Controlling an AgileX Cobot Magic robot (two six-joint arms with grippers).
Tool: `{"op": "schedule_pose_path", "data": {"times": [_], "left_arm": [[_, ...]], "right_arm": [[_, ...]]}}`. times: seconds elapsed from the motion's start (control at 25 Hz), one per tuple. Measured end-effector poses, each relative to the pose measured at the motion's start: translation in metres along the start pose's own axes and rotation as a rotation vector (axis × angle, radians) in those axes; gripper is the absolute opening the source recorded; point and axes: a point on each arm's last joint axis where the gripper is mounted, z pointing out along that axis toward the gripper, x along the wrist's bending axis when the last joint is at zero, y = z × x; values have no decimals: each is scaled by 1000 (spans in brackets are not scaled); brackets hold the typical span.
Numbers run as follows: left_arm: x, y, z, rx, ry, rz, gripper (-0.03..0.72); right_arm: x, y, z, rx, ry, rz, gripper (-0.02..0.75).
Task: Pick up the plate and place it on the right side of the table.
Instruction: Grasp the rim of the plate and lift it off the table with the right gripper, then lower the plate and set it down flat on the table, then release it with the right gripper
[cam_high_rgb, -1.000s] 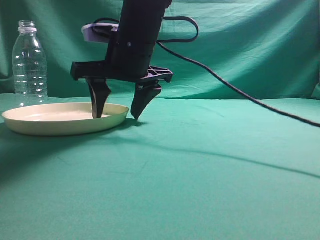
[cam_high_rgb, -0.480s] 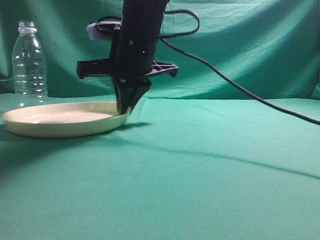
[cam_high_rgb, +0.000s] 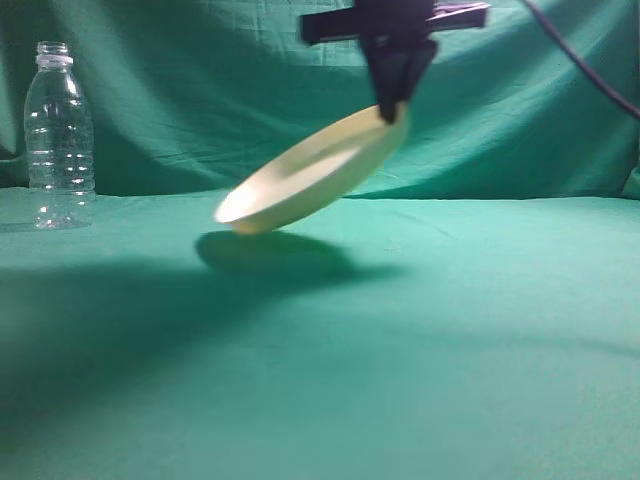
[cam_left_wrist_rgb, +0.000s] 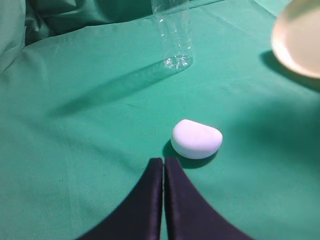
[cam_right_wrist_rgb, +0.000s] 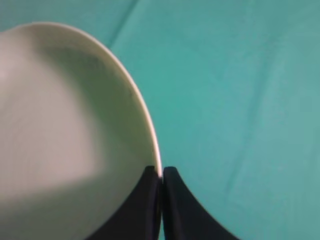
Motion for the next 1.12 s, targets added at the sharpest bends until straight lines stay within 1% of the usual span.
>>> {"op": "schedule_pose_path", "data": {"times": [0.12,0.28,0.44,0.56,0.72,0.84,0.96,1.08,1.12], "left_arm": [[0,0,0,0,0,0,0],[0,0,0,0,0,0,0],[0,0,0,0,0,0,0],[0,0,0,0,0,0,0],[0,0,0,0,0,0,0],[0,0,0,0,0,0,0],[0,0,0,0,0,0,0],[0,0,0,0,0,0,0],[0,0,0,0,0,0,0]], "right_arm": [[-41,-2,-14,33,-36,59,0],[-98,-12,-28,65,-22,161,0],[-145,-41,-32,115,-47,243,0],[-168,-72,-27,159,-66,300,0],[-190,-113,-13,206,-85,369,0],[-197,-135,-1,232,-87,403,0],[-198,-145,6,234,-86,415,0],[-198,-146,9,236,-85,416,0],[-198,-147,12,243,-83,414,71]]}}
